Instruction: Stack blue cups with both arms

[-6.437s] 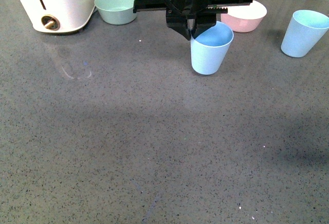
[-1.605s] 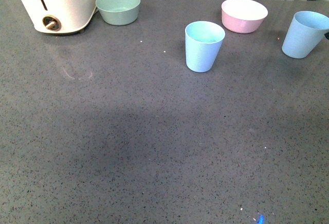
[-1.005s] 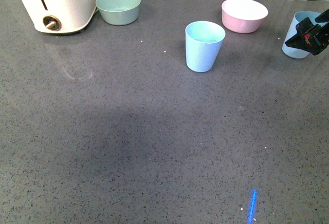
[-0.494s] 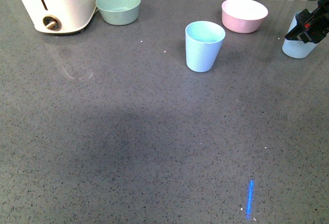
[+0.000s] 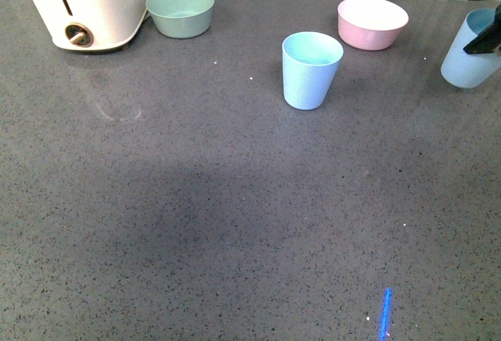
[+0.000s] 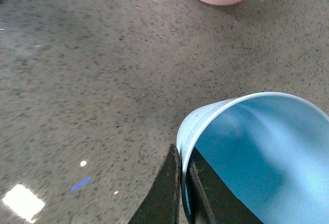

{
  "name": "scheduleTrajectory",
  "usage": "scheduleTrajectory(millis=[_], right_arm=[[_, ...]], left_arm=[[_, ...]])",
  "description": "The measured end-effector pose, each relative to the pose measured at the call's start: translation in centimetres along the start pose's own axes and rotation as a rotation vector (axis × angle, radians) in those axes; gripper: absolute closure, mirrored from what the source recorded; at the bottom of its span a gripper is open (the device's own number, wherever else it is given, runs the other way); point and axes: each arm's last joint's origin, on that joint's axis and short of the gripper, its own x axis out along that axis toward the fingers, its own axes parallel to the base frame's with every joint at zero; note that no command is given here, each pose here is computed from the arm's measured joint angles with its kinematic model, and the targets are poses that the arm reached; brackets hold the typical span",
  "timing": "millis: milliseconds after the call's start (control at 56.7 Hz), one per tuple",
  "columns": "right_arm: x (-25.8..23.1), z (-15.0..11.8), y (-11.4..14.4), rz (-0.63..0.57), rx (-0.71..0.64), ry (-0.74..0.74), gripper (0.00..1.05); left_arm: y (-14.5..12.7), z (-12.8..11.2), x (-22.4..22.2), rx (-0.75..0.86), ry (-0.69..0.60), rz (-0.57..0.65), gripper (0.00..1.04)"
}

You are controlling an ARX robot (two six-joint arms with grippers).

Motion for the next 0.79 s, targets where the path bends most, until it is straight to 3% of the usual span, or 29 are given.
scheduleTrajectory(millis=[317,529,794], right_arm=[[-7.9,6.1,4.0,0.054,-0.148,-0.209,1.03],[-6.0,8.8,9.4,0.164,-0.236,-0.217,1.03],[-3.4,10.5,12.2,0.21,-0.275,-0.187,1.03]], left_arm=[[0.0,0.0,0.0,0.0,0.0,0.0,0.09],[0.0,0.0,0.0,0.0,0.0,0.0,0.09],[0.0,0.0,0.0,0.0,0.0,0.0,0.09]])
